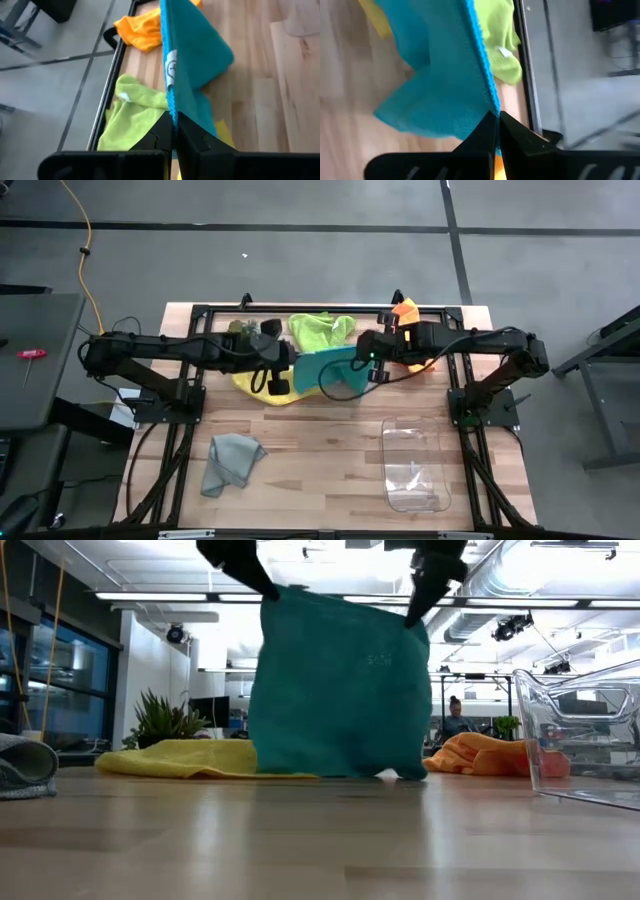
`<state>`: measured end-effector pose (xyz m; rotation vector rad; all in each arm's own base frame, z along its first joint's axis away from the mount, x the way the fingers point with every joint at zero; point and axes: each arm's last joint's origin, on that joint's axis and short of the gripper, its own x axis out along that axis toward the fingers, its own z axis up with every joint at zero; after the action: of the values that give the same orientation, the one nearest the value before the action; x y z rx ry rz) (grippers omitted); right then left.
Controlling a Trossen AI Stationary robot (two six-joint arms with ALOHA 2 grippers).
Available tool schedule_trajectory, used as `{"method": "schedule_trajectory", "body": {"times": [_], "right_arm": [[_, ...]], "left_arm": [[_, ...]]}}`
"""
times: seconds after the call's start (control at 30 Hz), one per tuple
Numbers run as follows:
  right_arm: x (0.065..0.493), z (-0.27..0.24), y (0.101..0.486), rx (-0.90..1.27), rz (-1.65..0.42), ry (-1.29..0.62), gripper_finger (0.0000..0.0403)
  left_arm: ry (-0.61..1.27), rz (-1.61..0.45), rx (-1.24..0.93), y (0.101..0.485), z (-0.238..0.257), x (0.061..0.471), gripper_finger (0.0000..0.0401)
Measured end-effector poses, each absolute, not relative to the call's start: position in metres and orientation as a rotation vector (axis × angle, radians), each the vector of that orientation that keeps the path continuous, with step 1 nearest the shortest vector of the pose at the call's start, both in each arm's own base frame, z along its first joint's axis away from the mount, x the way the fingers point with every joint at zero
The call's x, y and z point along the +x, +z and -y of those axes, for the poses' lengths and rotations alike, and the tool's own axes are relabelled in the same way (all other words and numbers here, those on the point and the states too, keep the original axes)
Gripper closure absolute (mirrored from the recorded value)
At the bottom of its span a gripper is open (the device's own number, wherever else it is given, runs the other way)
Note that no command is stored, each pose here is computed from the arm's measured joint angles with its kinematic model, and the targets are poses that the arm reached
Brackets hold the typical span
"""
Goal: Fold microfiber towels
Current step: Fold the blue microfiber cloth
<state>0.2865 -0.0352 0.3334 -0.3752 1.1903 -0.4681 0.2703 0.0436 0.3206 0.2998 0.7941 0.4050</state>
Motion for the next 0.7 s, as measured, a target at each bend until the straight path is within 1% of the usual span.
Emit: {"method": "schedule_trajectory", "body": {"times": [0.1,0.17,0.23,0.27,0.37,0.43,0.57,0.7], "right_arm": [[0.283,0.029,0.333,-0.414,-1.223,-0.477,0.0403],[0.28,0.026,0.334,-0.447,-1.231,-0.49,0.0403],[0.276,0.022,0.335,-0.46,-1.237,-0.514,0.0403],[0.275,0.019,0.335,-0.434,-1.237,-0.509,0.0403],[0.277,0.011,0.333,-0.293,-1.227,-0.413,0.0403],[0.279,0.001,0.327,-0.264,-1.205,-0.374,0.0403],[0.284,-0.017,0.305,-0.144,-1.179,-0.265,0.0403],[0.286,-0.035,0.272,-0.039,-1.181,-0.149,0.0403]], "left_arm": [[0.38,-0.821,0.298,0.309,-0.036,0.271,0.0401],[0.356,-0.786,0.28,0.311,-0.031,0.273,0.0401],[0.291,-0.748,0.254,0.313,-0.025,0.276,0.0401],[0.252,-0.736,0.242,0.313,-0.021,0.277,0.0401],[0.162,-0.748,0.202,0.311,-0.01,0.276,0.0401],[0.135,-0.789,0.185,0.306,-0.004,0.276,0.0401],[0.071,-0.896,0.155,0.292,0.007,0.277,0.0401],[-0.004,-0.987,0.088,0.275,0.019,0.284,0.0401]]}}
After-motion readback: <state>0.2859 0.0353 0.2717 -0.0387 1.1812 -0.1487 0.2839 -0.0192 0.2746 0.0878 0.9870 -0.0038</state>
